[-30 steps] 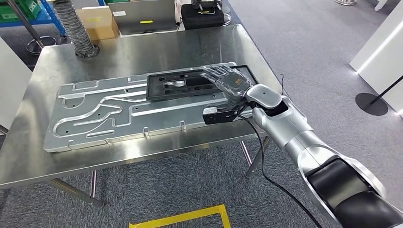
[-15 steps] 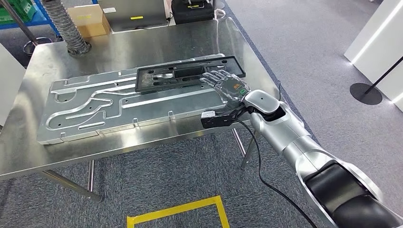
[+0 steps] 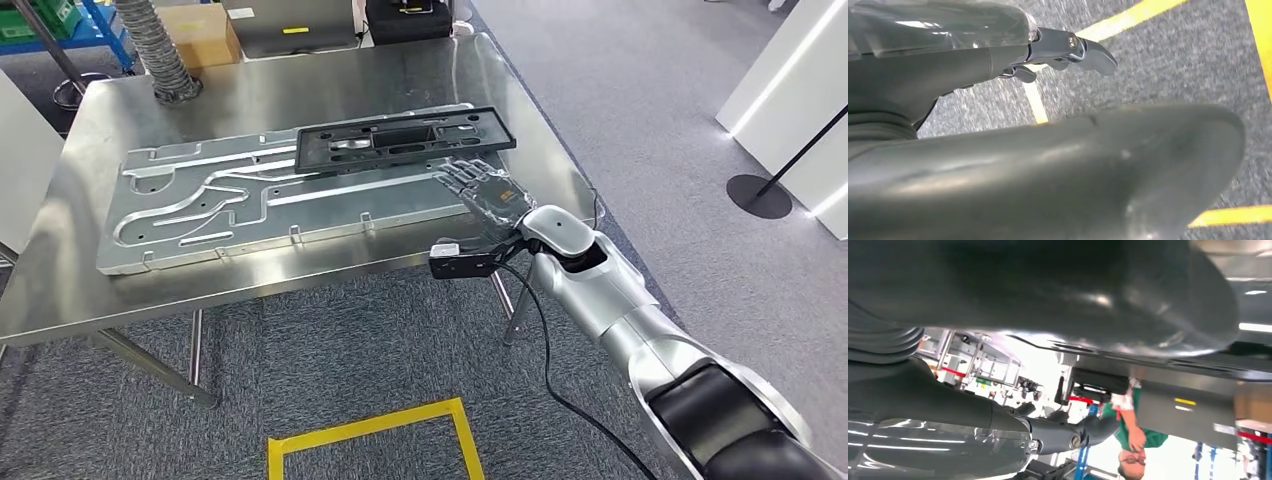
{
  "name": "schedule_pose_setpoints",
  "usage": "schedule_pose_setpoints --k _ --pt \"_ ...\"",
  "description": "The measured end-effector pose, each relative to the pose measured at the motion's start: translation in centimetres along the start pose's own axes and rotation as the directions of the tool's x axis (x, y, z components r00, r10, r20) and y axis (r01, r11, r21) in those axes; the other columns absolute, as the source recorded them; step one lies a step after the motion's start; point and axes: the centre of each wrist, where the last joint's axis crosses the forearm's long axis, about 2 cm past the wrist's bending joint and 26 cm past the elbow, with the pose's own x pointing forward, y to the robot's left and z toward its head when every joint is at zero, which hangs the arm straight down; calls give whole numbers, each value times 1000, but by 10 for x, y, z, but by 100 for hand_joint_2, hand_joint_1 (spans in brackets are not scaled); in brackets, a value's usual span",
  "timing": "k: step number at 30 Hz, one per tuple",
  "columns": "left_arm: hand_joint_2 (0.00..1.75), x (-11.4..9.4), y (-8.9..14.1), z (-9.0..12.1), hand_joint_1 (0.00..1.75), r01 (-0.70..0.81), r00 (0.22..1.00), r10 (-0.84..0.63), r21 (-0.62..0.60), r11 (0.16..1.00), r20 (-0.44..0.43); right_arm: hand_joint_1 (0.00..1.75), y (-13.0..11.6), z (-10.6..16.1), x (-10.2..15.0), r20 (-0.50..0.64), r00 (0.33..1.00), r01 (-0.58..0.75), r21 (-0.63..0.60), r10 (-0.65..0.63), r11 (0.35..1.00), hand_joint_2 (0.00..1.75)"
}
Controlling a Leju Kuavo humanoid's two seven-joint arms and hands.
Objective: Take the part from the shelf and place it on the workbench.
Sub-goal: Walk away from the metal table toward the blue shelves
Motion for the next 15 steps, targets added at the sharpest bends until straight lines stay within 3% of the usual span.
schedule_pose_setpoints --k 15 --pt "0 -1 2 0 0 1 1000 -1 -1 1000 -2 0 9 4 8 -15 999 32 -4 -32 999 0"
